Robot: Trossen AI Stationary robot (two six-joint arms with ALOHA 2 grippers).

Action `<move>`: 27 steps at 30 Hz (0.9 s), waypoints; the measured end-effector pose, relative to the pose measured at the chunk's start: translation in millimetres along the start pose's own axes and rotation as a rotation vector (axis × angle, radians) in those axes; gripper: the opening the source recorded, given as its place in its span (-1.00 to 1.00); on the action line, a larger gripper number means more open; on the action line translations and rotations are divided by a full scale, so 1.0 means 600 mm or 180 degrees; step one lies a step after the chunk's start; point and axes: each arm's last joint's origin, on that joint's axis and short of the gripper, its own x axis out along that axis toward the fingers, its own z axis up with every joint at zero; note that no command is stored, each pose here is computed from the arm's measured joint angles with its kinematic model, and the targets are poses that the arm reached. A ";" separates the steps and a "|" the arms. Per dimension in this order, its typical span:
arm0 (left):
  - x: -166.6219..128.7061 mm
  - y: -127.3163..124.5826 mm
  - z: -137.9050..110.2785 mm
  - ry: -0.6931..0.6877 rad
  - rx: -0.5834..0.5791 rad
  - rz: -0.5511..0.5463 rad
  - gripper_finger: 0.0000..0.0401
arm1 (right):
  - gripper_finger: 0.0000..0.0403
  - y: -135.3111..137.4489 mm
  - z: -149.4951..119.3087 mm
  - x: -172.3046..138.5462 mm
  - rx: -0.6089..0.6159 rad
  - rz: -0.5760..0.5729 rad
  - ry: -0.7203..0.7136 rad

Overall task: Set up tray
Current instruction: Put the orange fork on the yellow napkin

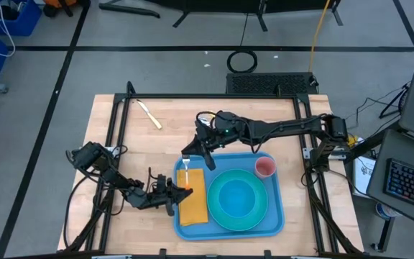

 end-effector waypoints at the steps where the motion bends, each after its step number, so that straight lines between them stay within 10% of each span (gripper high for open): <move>1: 0.000 0.000 0.000 0.0012 0.0000 -0.0012 -0.96 | -0.98 -0.001 0.000 -0.001 0.0008 0.0019 0.0005; 14: -0.002 -0.002 -0.002 0.0062 0.0074 -0.0062 -0.90 | -0.99 -0.007 -0.005 -0.003 0.0331 0.0090 0.0124; 27: -0.024 -0.016 -0.016 0.0167 0.0247 -0.0159 -0.36 | -1.00 -0.007 -0.012 -0.003 0.0421 0.0084 0.0245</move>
